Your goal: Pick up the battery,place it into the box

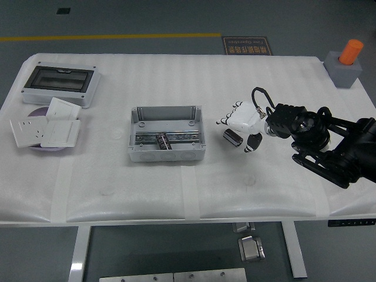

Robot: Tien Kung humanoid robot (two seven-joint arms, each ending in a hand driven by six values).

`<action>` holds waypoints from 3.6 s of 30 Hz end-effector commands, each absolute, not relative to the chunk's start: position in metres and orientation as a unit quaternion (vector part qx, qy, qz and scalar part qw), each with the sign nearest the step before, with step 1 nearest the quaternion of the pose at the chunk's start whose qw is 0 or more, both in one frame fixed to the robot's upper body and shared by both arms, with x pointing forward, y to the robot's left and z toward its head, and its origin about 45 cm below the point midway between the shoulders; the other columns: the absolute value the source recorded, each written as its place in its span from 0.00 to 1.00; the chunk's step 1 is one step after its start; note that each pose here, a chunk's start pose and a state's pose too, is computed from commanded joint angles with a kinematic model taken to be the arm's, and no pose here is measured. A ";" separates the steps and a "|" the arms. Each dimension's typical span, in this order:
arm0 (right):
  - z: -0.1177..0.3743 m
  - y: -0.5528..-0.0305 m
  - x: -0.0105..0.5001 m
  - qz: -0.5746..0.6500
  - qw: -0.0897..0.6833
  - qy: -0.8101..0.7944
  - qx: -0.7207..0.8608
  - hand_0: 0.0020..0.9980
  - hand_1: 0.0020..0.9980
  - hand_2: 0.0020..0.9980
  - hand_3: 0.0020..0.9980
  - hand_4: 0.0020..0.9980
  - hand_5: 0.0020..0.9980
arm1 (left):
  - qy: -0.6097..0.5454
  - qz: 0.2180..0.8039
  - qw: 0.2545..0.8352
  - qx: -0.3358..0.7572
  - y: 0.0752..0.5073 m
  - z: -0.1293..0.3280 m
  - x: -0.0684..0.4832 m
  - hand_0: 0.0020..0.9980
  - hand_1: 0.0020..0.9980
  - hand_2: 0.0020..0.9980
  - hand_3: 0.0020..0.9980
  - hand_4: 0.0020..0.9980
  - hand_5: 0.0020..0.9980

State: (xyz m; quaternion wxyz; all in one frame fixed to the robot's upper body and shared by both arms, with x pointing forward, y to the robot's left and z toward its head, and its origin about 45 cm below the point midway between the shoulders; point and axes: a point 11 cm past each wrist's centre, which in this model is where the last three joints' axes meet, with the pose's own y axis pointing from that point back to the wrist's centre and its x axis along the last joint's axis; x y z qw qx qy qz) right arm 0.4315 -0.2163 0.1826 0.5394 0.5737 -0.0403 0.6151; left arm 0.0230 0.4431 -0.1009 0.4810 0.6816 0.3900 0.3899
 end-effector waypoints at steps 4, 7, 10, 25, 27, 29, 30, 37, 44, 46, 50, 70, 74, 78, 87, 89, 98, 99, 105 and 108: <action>0.184 -0.215 0.432 0.618 0.536 -0.043 0.574 0.93 0.77 0.86 0.97 0.89 0.19 | 0.389 0.392 0.481 0.681 0.444 -0.101 0.024 0.63 0.67 0.47 0.56 0.45 0.52; 0.185 -0.214 0.433 0.620 0.533 -0.044 0.574 0.92 0.75 0.82 0.91 0.78 0.18 | 0.387 0.393 0.482 0.680 0.445 -0.100 0.025 0.63 0.67 0.47 0.56 0.45 0.52; 0.185 -0.214 0.433 0.620 0.532 -0.044 0.575 0.92 0.75 0.82 0.91 0.78 0.18 | 0.386 0.395 0.483 0.679 0.445 -0.100 0.026 0.63 0.67 0.47 0.56 0.45 0.52; 0.173 -0.221 0.432 0.604 0.542 -0.044 0.583 0.86 0.71 0.75 0.73 0.59 0.15 | 0.384 0.396 0.483 0.680 0.447 -0.100 0.026 0.62 0.67 0.47 0.56 0.46 0.53; 0.170 -0.220 0.430 0.602 0.541 -0.045 0.585 0.86 0.71 0.75 0.73 0.59 0.15 | 0.384 0.396 0.484 0.680 0.446 -0.100 0.026 0.62 0.67 0.47 0.56 0.46 0.53; 0.168 -0.219 0.430 0.601 0.541 -0.046 0.587 0.86 0.71 0.75 0.73 0.57 0.14 | 0.384 0.396 0.484 0.679 0.446 -0.100 0.026 0.62 0.67 0.47 0.56 0.46 0.53; 0.168 -0.219 0.429 0.601 0.540 -0.047 0.588 0.86 0.71 0.75 0.73 0.57 0.14 | 0.384 0.396 0.484 0.679 0.446 -0.100 0.026 0.62 0.67 0.47 0.56 0.46 0.53; 0.171 -0.216 0.429 0.605 0.534 -0.054 0.589 0.86 0.71 0.75 0.73 0.57 0.15 | 0.380 0.400 0.486 0.677 0.446 -0.100 0.027 0.62 0.66 0.46 0.56 0.46 0.54; 0.187 -0.218 0.433 0.622 0.526 -0.080 0.575 0.86 0.71 0.75 0.73 0.57 0.15 | 0.382 0.401 0.485 0.676 0.444 -0.101 0.024 0.62 0.66 0.46 0.56 0.46 0.54; 0.191 -0.218 0.431 0.627 0.521 -0.095 0.571 0.86 0.71 0.75 0.73 0.57 0.15 | 0.383 0.402 0.484 0.676 0.444 -0.102 0.023 0.62 0.66 0.46 0.56 0.46 0.54; 0.190 -0.221 0.419 0.626 0.509 -0.129 0.576 0.85 0.71 0.74 0.72 0.57 0.15 | 0.386 0.402 0.483 0.675 0.443 -0.102 0.021 0.62 0.66 0.47 0.56 0.46 0.54; 0.246 -0.135 0.401 0.576 0.315 -0.365 0.660 0.85 0.70 0.74 0.72 0.57 0.16 | 0.396 0.398 0.479 0.675 0.438 -0.104 0.015 0.61 0.66 0.47 0.56 0.46 0.53; 0.229 -0.134 0.402 0.534 0.322 -0.367 0.690 0.84 0.70 0.73 0.71 0.57 0.16 | 0.397 0.396 0.479 0.675 0.437 -0.104 0.014 0.61 0.66 0.47 0.56 0.46 0.53; 0.218 -0.138 0.405 0.515 0.337 -0.365 0.699 0.84 0.70 0.73 0.72 0.60 0.17 | 0.398 0.396 0.478 0.675 0.437 -0.104 0.014 0.61 0.66 0.47 0.56 0.46 0.53; 0.210 -0.139 0.405 0.510 0.351 -0.357 0.699 0.98 0.83 0.87 0.94 0.96 0.44 | 0.398 0.397 0.478 0.675 0.438 -0.104 0.015 0.61 0.66 0.47 0.56 0.46 0.53; 0.208 -0.138 0.405 0.508 0.352 -0.357 0.700 1.00 0.91 0.95 1.00 1.00 0.50 | 0.398 0.396 0.478 0.675 0.438 -0.104 0.015 0.61 0.66 0.47 0.56 0.46 0.53; 0.210 -0.139 0.404 0.502 0.345 -0.366 0.703 1.00 0.93 0.96 1.00 1.00 0.52 | 0.399 0.394 0.476 0.677 0.439 -0.104 0.012 0.61 0.66 0.47 0.56 0.46 0.52; 0.213 -0.141 0.405 0.500 0.341 -0.372 0.704 1.00 0.93 0.96 1.00 1.00 0.52 | 0.400 0.394 0.475 0.677 0.439 -0.104 0.012 0.61 0.66 0.47 0.56 0.46 0.52; 0.237 -0.165 0.409 0.489 0.322 -0.415 0.696 1.00 0.93 0.97 1.00 1.00 0.54 | 0.409 0.389 0.469 0.679 0.438 -0.104 0.002 0.61 0.66 0.47 0.56 0.46 0.52; 0.247 -0.184 0.410 0.487 0.321 -0.436 0.686 1.00 0.93 0.96 1.00 1.00 0.54 | 0.414 0.387 0.465 0.680 0.438 -0.104 -0.004 0.61 0.66 0.47 0.56 0.46 0.52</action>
